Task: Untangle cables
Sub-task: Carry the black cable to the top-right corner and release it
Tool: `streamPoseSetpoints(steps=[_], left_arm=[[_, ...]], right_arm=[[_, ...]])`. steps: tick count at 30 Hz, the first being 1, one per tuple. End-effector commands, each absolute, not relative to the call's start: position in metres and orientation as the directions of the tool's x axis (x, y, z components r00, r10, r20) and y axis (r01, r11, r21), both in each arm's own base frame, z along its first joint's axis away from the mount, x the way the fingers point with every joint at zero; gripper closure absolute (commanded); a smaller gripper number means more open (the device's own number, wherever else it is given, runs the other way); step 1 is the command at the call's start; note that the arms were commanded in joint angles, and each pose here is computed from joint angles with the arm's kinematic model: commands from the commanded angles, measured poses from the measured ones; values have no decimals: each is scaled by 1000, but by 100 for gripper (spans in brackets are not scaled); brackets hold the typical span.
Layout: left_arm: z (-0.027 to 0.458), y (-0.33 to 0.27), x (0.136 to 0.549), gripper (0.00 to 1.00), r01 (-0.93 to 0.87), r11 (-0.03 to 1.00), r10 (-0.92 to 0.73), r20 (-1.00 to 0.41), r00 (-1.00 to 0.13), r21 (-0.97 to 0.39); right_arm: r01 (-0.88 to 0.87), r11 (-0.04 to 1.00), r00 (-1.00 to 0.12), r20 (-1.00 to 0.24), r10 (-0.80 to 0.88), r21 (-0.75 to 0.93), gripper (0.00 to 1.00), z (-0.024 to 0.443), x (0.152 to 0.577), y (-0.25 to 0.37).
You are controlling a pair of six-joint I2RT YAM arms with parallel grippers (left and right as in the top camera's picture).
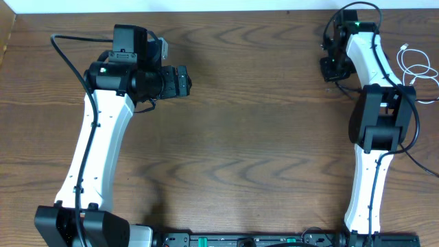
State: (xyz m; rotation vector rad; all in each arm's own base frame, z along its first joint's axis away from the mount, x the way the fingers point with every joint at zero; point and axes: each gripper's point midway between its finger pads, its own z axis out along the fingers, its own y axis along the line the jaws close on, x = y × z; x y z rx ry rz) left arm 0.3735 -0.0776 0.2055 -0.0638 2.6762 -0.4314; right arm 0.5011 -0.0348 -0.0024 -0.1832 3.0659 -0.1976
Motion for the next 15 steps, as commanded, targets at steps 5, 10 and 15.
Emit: streamPoseSetpoints(steps=[5, 10, 15], left_arm=[[201, -77, 374, 6, 14, 952, -112, -392, -913, -306], [201, -77, 374, 6, 15, 952, -112, -393, -913, -306], [201, -77, 374, 6, 15, 952, -112, -394, -912, -306]], right_arm=[[42, 998, -999, 12, 42, 43, 99, -34, 483, -49], [137, 985, -975, -160, 153, 107, 99, 42, 503, -81], [286, 952, -876, -373, 306, 110, 99, 139, 505, -137]])
